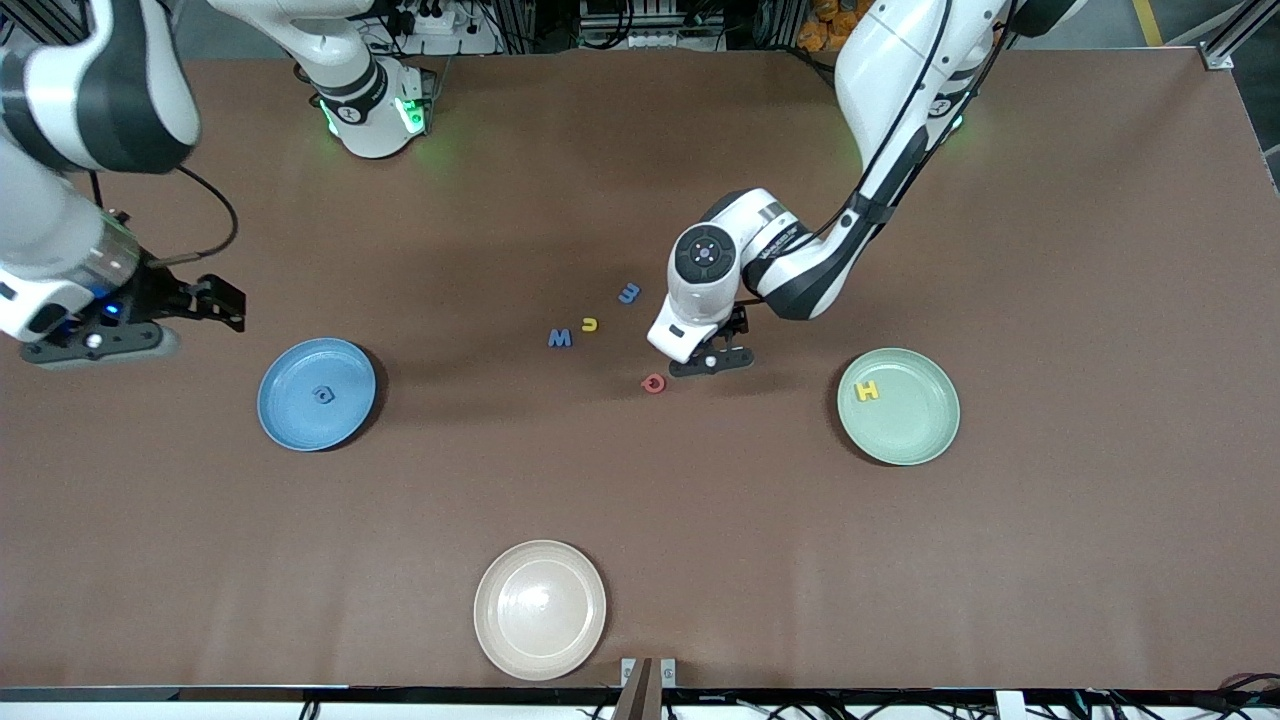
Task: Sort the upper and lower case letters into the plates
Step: 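Place the d on the blue plate while the left gripper places the H, then grasp the teal R with the left gripper while the right gripper withdraws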
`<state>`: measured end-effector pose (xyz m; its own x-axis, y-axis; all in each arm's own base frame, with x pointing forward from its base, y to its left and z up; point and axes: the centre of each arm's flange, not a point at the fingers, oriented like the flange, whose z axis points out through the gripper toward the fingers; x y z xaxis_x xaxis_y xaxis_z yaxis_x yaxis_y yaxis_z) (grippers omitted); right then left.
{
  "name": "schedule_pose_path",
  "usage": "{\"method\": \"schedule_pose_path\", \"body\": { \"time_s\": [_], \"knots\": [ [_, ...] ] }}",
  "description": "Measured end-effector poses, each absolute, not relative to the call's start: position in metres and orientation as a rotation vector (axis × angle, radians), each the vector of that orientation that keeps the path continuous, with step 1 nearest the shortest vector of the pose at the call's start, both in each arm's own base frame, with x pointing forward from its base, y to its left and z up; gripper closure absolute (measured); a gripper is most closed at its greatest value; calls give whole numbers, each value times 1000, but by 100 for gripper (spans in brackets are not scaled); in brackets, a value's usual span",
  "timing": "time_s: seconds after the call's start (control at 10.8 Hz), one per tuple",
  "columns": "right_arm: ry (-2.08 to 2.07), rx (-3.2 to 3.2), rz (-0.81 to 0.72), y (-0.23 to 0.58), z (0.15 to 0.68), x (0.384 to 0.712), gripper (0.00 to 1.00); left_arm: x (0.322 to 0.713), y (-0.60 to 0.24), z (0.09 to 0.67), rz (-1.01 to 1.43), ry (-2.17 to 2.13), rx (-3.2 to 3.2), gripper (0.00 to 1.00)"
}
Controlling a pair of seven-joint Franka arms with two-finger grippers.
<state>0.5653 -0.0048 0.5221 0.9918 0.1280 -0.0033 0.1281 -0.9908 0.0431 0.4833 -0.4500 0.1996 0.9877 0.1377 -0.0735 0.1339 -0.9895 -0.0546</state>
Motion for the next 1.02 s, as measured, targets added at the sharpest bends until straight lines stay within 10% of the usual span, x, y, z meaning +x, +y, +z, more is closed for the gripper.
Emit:
{"method": "schedule_pose_path", "body": {
  "time_s": [0.56, 1.02],
  "knots": [
    [99, 3116, 15, -37, 537, 566, 0, 466, -467, 170, 85, -156, -3048, 8],
    [109, 3116, -3, -34, 528, 570, 0, 468, -472, 176, 68, -154, -3062, 63]
  ]
}}
